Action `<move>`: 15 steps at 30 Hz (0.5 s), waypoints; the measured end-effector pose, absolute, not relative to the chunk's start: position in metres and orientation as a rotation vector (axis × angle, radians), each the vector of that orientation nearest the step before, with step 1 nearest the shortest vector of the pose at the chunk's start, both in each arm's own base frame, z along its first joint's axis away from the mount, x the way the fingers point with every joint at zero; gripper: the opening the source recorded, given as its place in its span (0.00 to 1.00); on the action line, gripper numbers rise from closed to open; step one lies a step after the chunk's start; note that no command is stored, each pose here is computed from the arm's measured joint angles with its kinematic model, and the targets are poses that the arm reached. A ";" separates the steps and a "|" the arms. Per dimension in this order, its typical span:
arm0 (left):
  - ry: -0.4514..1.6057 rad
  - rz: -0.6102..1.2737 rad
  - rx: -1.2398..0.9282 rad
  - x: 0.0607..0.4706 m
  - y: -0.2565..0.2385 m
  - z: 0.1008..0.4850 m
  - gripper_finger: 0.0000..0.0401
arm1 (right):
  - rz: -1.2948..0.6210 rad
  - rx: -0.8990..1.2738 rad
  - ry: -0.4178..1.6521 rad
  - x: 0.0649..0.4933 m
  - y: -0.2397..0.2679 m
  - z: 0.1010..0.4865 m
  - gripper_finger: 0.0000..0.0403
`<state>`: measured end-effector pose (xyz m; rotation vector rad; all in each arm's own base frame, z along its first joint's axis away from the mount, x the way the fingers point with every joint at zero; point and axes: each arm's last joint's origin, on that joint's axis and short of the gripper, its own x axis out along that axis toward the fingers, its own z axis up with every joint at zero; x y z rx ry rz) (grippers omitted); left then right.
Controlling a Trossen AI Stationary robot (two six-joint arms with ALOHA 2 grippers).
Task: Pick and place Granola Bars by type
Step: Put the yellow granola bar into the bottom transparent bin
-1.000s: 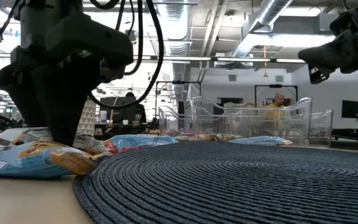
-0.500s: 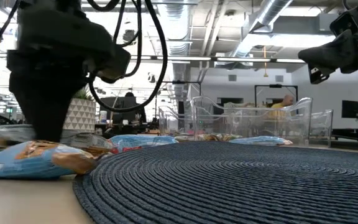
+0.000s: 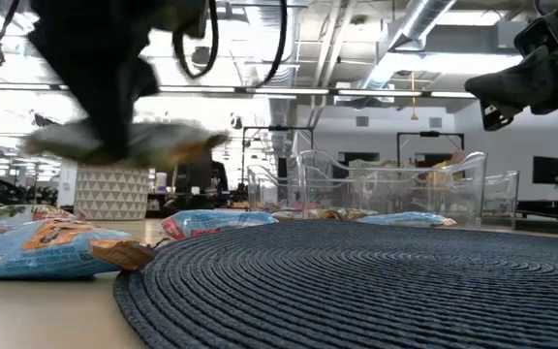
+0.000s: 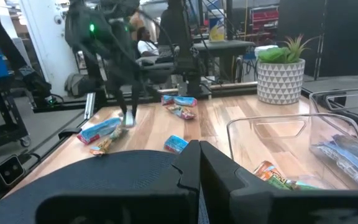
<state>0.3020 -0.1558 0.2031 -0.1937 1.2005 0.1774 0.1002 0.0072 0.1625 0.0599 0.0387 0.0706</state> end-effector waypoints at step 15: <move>0.563 0.337 0.068 0.371 -0.053 0.259 0.07 | 0.071 0.060 0.040 0.100 0.007 0.162 0.00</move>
